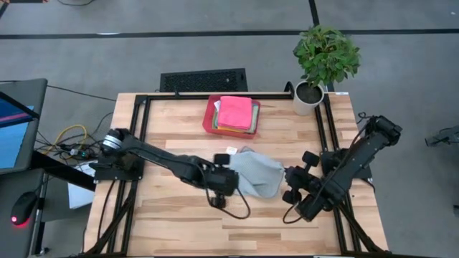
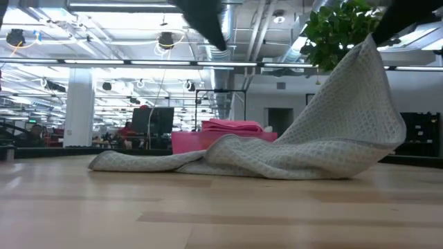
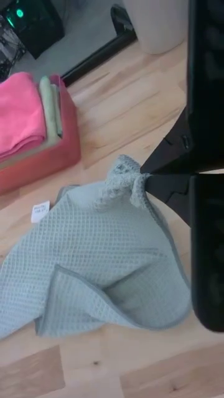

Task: Fold microfiber towels
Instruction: Fold the gray microfiber cloth

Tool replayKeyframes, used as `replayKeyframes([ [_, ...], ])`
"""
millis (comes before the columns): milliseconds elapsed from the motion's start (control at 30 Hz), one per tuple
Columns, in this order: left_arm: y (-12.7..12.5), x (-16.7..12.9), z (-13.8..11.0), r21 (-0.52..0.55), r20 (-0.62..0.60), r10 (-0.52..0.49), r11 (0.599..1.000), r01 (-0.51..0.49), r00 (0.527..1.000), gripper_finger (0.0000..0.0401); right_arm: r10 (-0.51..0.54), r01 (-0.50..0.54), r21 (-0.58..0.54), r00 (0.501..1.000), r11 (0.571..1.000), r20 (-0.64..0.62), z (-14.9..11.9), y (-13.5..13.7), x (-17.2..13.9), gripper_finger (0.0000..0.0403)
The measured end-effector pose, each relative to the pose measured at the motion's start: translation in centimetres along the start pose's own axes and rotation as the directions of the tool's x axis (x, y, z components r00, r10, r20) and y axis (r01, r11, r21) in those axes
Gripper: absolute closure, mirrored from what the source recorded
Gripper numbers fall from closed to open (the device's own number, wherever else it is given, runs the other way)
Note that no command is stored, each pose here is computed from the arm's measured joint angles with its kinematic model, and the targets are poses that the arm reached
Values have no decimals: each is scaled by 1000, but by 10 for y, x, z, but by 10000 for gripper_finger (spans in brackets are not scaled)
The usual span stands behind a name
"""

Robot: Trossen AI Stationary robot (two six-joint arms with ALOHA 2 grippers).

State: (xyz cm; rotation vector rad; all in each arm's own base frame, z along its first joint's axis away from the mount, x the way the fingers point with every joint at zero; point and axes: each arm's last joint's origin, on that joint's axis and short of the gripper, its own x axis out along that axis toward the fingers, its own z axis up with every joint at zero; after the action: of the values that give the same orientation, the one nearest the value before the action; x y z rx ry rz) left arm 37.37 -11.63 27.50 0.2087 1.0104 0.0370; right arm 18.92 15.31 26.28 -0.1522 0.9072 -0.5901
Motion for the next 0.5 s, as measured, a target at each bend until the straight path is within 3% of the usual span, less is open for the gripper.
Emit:
replayKeyframes([
  [267,0,82,0,58,-57,-13,998,16,998,214,15,-15,7,1000,1000,9,-3,2,-4,387],
  [500,29,117,-13,-42,-179,68,996,-77,981,183,26,-26,12,1000,1000,15,-2,3,-4,388],
])
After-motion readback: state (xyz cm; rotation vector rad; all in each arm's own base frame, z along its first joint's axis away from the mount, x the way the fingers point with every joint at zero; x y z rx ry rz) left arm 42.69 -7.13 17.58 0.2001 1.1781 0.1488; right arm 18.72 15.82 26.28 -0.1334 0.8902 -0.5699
